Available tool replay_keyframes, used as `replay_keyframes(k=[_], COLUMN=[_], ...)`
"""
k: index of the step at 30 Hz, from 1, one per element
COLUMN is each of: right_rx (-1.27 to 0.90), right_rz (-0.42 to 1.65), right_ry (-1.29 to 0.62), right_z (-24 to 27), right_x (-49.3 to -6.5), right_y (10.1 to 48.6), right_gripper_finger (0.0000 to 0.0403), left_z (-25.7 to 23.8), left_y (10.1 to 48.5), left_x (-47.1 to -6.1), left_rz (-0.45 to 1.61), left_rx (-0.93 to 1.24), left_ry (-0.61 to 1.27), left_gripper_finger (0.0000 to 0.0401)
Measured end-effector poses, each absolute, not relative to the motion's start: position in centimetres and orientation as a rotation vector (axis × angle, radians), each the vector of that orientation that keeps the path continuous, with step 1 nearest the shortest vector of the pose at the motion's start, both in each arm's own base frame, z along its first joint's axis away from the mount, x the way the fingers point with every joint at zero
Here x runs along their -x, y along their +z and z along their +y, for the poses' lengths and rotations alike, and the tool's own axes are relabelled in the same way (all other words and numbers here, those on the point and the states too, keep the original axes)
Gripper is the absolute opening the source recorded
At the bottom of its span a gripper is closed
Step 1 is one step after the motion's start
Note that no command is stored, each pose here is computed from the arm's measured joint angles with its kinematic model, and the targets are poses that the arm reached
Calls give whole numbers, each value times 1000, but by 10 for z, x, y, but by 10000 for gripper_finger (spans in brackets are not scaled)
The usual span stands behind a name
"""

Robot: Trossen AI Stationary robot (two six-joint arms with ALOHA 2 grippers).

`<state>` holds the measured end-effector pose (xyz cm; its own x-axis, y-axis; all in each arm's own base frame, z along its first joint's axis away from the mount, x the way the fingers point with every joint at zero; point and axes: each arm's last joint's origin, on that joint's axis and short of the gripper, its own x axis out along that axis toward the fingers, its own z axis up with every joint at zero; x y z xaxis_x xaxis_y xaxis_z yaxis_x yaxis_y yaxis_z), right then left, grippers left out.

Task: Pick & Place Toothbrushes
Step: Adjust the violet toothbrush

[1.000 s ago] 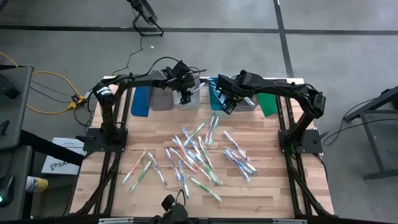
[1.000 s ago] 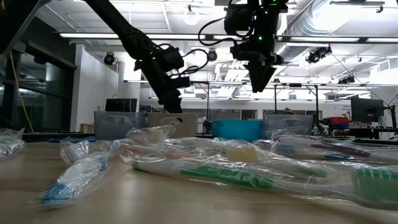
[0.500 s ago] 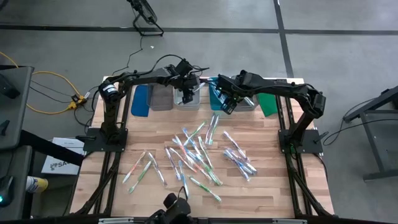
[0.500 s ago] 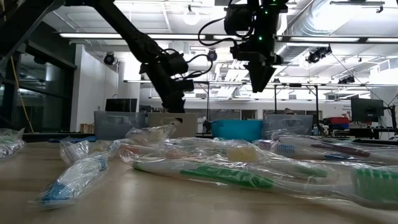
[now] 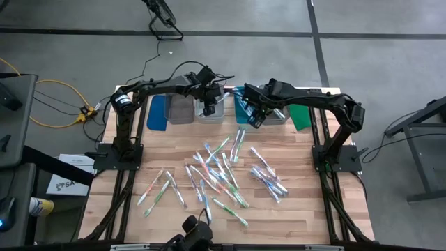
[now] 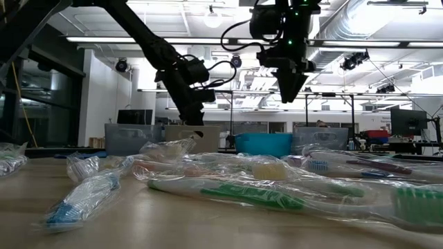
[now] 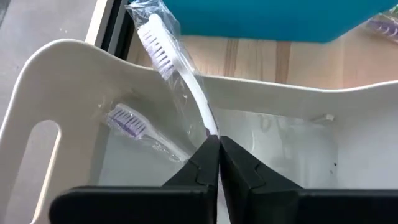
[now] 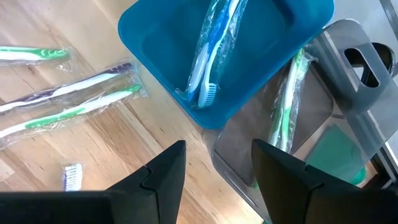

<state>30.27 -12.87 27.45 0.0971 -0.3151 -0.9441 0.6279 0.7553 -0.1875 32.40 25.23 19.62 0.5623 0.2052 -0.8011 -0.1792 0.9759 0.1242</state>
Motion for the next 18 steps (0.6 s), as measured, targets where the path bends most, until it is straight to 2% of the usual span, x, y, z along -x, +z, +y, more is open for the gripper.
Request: replay_keyframes(k=[6, 11, 18], right_rx=[-298, -298, -293], right_rz=[1316, 1318, 1316], right_ry=[-717, -717, -713], right_z=[-128, -128, -128], right_x=[-301, -301, -301], right_y=[274, 274, 274], right_gripper_finger=[176, 176, 176], left_z=[253, 247, 241], left_y=[213, 243, 241], left_x=[-324, -314, -304], left_rz=[970, 1016, 1103], left_rx=[-46, -47, 60], left_ry=[224, 312, 373], left_gripper_finger=[1, 1, 0])
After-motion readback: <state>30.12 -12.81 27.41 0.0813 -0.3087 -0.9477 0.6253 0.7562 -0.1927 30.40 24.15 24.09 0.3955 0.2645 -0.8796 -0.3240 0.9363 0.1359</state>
